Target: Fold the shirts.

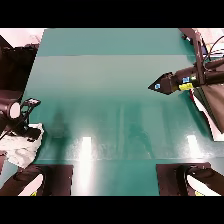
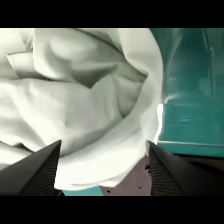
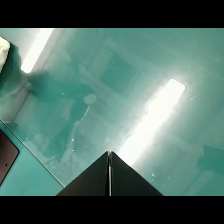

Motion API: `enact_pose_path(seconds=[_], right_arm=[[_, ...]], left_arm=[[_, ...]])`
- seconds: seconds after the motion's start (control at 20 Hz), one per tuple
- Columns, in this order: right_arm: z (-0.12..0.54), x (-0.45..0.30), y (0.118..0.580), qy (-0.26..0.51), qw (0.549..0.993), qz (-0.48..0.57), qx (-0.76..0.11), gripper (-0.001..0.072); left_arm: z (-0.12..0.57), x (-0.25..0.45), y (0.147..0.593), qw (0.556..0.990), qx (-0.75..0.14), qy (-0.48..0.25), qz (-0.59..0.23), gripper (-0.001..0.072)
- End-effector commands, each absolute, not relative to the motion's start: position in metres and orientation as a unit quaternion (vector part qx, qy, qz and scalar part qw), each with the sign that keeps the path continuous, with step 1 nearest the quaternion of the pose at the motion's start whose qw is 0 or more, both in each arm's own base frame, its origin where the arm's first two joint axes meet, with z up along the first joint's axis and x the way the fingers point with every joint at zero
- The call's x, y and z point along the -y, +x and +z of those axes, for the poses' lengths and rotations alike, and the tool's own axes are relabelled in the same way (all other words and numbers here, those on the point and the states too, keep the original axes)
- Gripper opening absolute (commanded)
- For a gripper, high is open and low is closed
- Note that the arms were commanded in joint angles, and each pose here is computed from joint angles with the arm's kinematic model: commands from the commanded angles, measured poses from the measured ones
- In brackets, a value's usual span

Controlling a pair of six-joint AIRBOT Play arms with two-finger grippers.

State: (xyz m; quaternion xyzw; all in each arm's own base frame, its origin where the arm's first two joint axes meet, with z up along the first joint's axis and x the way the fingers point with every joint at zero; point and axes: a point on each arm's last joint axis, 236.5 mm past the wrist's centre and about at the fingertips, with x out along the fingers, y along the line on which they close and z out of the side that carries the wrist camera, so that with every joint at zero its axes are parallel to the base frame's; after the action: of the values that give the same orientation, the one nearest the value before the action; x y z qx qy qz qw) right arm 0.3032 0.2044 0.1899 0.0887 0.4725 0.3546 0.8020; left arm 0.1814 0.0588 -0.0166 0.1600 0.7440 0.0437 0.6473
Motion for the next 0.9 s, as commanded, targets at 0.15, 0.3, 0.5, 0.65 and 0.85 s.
enact_pose_path(seconds=[0.15, 0.3, 0.5, 0.65, 0.85], right_arm=[[0.190, -0.205, 0.301, 0.087, 0.800, 0.356, -0.475, 0.0021], [0.190, -0.205, 0.301, 0.087, 0.800, 0.356, -0.475, 0.0021], [0.197, -0.205, 0.311, 0.094, 0.814, 0.351, -0.454, 0.0021], [0.218, -0.204, 0.323, 0.103, 0.841, 0.344, -0.405, 0.0020], [0.262, -0.198, 0.340, 0.121, 0.883, 0.328, -0.314, 0.0020]], left_arm=[[-0.025, -0.060, 0.178, 0.648, -0.744, 0.147, 0.063, 0.0188], [-0.025, -0.053, 0.177, 0.649, -0.747, 0.134, 0.052, 0.0024], [0.031, -0.011, 0.220, 0.716, -0.695, 0.069, -0.001, 0.0023], [0.155, 0.072, 0.273, 0.822, -0.552, -0.029, -0.139, 0.0023], [0.326, 0.155, 0.272, 0.886, -0.329, -0.055, -0.324, 0.0022]])
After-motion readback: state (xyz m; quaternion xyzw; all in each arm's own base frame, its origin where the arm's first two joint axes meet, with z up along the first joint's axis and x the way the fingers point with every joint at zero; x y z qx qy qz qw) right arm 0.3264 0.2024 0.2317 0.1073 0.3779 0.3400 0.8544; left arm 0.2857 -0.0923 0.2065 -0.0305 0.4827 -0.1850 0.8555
